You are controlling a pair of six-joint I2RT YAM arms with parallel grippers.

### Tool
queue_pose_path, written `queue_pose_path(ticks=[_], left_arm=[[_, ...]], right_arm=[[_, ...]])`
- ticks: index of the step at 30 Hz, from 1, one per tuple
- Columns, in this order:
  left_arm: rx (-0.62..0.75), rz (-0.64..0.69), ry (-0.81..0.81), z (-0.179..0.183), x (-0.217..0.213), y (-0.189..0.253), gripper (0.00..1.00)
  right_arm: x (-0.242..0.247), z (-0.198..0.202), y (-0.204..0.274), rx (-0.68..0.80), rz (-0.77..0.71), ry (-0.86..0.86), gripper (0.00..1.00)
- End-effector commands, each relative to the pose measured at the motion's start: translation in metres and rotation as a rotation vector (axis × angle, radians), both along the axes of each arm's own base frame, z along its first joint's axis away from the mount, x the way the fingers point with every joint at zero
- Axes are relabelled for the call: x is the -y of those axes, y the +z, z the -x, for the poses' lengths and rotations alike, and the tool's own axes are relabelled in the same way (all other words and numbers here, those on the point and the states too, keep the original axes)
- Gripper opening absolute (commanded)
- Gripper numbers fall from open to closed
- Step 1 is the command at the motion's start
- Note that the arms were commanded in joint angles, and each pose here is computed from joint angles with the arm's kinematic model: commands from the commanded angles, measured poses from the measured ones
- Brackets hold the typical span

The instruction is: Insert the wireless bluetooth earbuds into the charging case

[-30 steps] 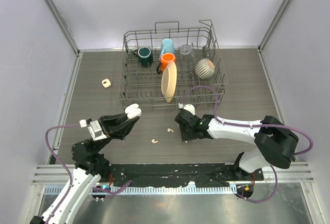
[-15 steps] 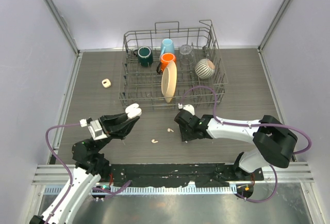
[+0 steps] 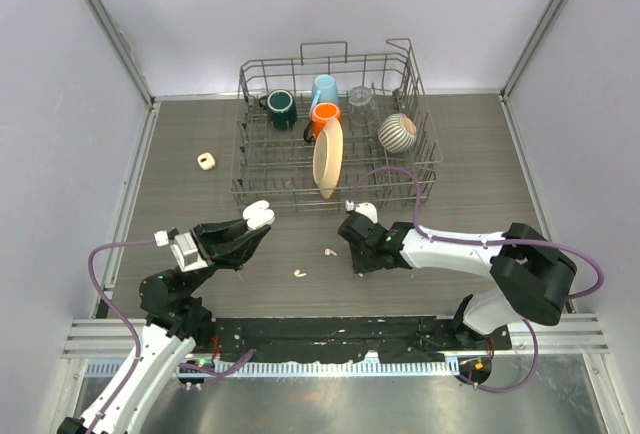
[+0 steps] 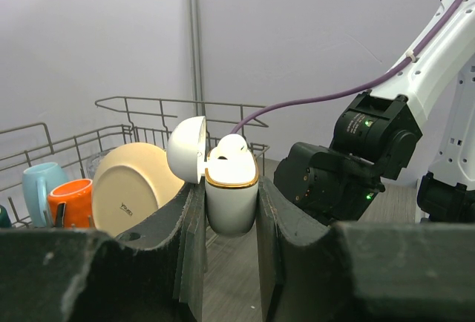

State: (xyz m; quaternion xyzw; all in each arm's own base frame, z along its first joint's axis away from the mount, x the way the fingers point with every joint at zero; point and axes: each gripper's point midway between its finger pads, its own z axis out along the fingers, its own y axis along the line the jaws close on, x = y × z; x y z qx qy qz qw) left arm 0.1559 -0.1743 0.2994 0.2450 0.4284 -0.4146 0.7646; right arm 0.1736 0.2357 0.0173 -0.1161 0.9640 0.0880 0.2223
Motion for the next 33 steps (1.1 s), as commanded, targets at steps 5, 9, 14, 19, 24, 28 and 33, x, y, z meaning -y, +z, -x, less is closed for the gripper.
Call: queue_pose_path(ticks=[5, 9, 14, 19, 24, 28, 33], left_arm=[[0.057, 0.036, 0.005, 0.006, -0.004, 0.021, 0.0], [0.062, 0.049, 0.026, 0.003, -0.007, 0.022, 0.0], [0.068, 0.057, 0.027, 0.003, -0.007, 0.024, 0.0], [0.059, 0.058, 0.016, 0.0, -0.004, 0.023, 0.0], [0.065, 0.061, 0.013, 0.0, -0.004, 0.026, 0.0], [0.063, 0.058, 0.014, -0.002, -0.003, 0.026, 0.0], [0.064, 0.059, 0.008, -0.003, -0.002, 0.027, 0.0]], right_arm=[[-0.025, -0.03, 0.068, 0.2, -0.169, -0.015, 0.06], [-0.05, -0.051, 0.163, 0.431, -0.435, -0.004, 0.04], [-0.071, -0.051, 0.303, 0.765, -0.798, 0.015, 0.01], [-0.098, -0.026, 0.375, 0.911, -0.997, 0.067, 0.01], [-0.115, -0.014, 0.414, 0.991, -1.197, 0.069, 0.01], [-0.127, -0.001, 0.425, 1.015, -1.283, 0.114, 0.01], [-0.143, 0.012, 0.426, 1.035, -1.303, 0.171, 0.01]])
